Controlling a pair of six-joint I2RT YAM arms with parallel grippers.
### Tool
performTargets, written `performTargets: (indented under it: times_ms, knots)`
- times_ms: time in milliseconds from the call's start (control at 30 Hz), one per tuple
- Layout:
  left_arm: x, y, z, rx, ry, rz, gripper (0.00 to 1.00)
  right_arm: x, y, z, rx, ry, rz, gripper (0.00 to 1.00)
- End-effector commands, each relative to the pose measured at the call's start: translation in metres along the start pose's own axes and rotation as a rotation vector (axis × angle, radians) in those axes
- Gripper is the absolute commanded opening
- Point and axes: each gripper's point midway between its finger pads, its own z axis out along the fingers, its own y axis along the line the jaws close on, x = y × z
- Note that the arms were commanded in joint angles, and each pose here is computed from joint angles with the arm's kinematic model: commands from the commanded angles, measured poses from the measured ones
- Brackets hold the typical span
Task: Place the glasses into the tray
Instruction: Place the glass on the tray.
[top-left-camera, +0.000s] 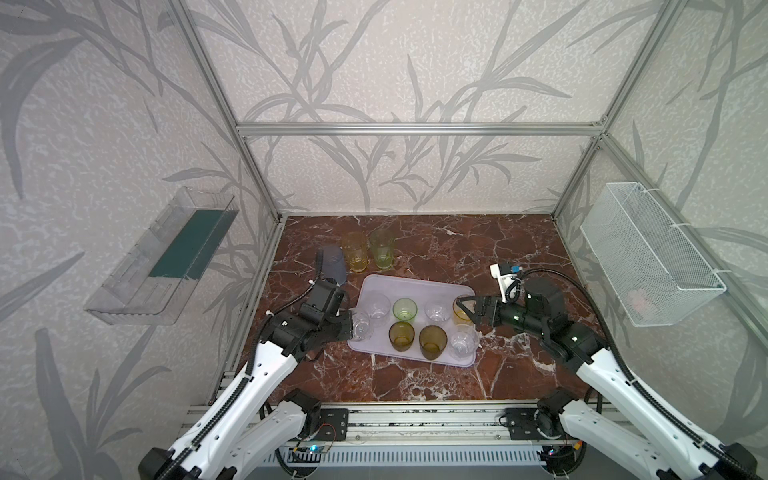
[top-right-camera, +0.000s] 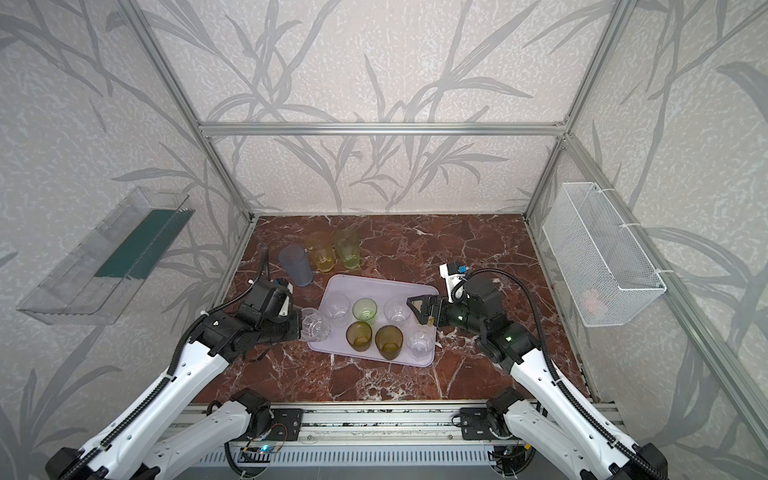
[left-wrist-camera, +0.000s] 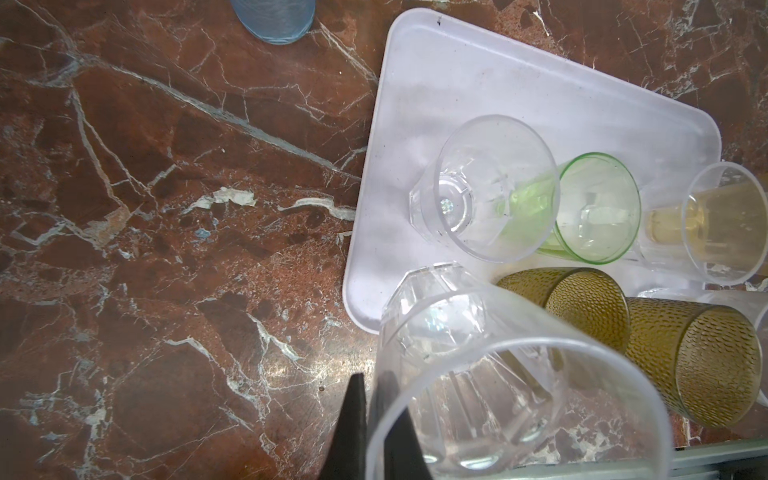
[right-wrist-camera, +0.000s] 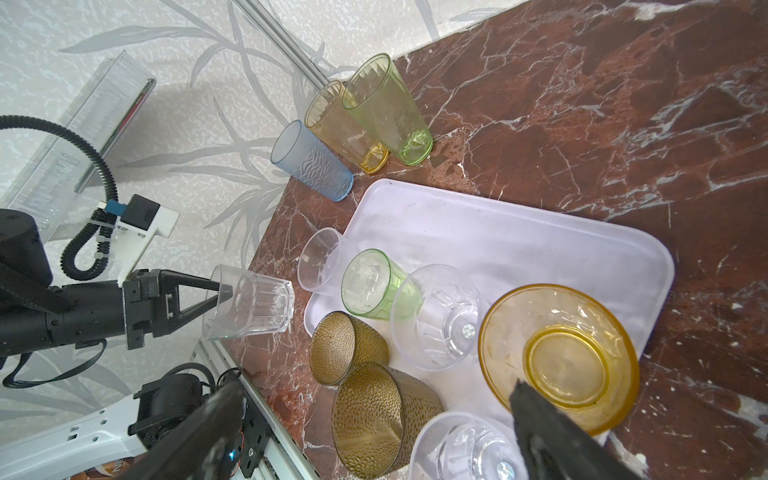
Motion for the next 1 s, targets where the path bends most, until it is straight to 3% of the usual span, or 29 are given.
performTargets:
  times_ms: [0,967]
  knots:
    - [-0.008,-0.003,0.005,-0.003,-0.039,-0.036,0.00,-0.013,0.010,-0.006,-0.022,-0.029,-0.030,0.99]
    - [0.012,-0.002,0.068,-0.048,0.057,-0.037,0.00,-0.006,0.001,-0.006,0.001,-0.021,-0.007,0.99]
